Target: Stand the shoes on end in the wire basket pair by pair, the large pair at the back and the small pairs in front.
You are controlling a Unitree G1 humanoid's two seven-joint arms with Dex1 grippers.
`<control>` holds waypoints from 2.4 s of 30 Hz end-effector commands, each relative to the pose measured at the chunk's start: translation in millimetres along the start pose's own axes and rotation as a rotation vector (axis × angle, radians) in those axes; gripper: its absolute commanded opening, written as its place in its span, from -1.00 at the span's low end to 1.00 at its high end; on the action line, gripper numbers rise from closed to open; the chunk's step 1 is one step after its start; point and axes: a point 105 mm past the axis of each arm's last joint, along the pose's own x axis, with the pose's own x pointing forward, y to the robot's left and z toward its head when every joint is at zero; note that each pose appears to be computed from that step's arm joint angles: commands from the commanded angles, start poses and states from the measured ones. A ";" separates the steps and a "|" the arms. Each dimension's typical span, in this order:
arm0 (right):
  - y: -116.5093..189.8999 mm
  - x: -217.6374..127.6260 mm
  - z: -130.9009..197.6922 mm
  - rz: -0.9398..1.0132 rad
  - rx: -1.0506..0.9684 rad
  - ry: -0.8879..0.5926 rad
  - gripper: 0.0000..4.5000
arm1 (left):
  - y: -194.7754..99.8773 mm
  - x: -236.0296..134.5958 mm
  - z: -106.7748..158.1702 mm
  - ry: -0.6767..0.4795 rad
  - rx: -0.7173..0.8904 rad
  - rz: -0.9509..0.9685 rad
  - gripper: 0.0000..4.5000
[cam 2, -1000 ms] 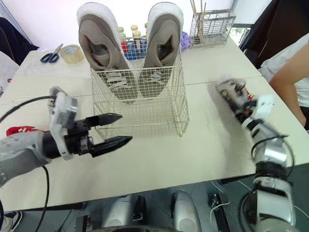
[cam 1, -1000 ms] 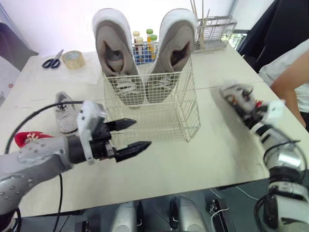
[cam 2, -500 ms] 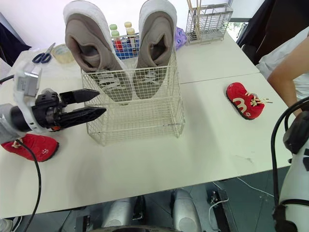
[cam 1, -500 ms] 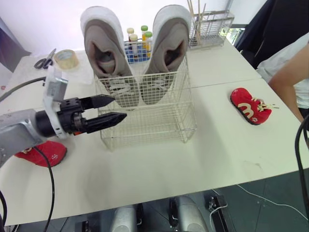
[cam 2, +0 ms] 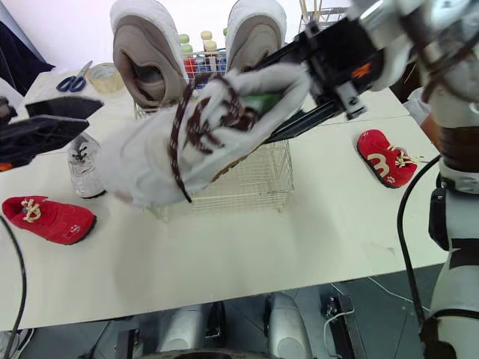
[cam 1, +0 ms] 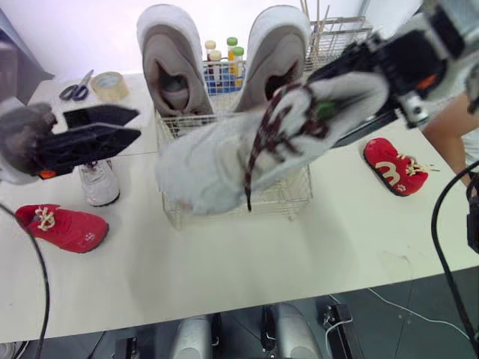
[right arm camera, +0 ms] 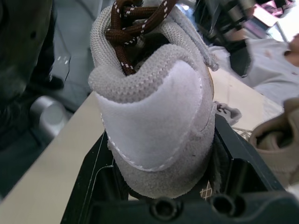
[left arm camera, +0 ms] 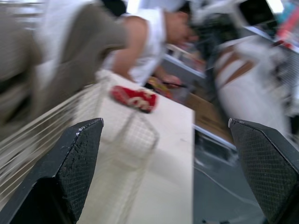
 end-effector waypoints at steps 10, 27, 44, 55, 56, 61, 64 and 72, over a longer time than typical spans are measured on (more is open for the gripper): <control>-9.3 20.1 0.2 0.117 -0.189 0.040 -0.21 | -7.2 47.2 -23.4 0.156 -0.107 -0.325 1.00; -5.5 23.1 -1.6 0.149 -0.213 0.081 -0.21 | -4.0 60.8 -41.3 0.231 -0.149 -0.481 -0.39; -6.3 -95.4 -46.3 -0.657 0.628 -0.283 0.98 | -4.4 50.8 -18.6 -0.212 -0.108 -0.265 -0.88; 7.6 -26.1 -14.5 -0.589 1.002 -0.915 0.98 | 5.2 55.2 -1.3 -0.417 -0.097 -0.197 -0.88; 7.8 -23.4 -11.5 -0.584 1.006 -0.920 0.98 | 4.2 56.1 -1.6 -0.414 -0.095 -0.202 -0.88; 7.6 -18.5 -3.1 -0.575 1.001 -0.898 0.98 | 1.2 59.1 -3.2 -0.405 -0.090 -0.214 -0.88; 4.3 -16.8 -1.1 -0.565 0.994 -0.888 0.98 | -1.0 63.1 -7.8 -0.387 -0.091 -0.224 -0.88; -0.1 -3.6 6.8 -0.485 0.960 -0.860 0.98 | 1.1 69.2 -15.5 -0.368 -0.092 -0.228 -0.88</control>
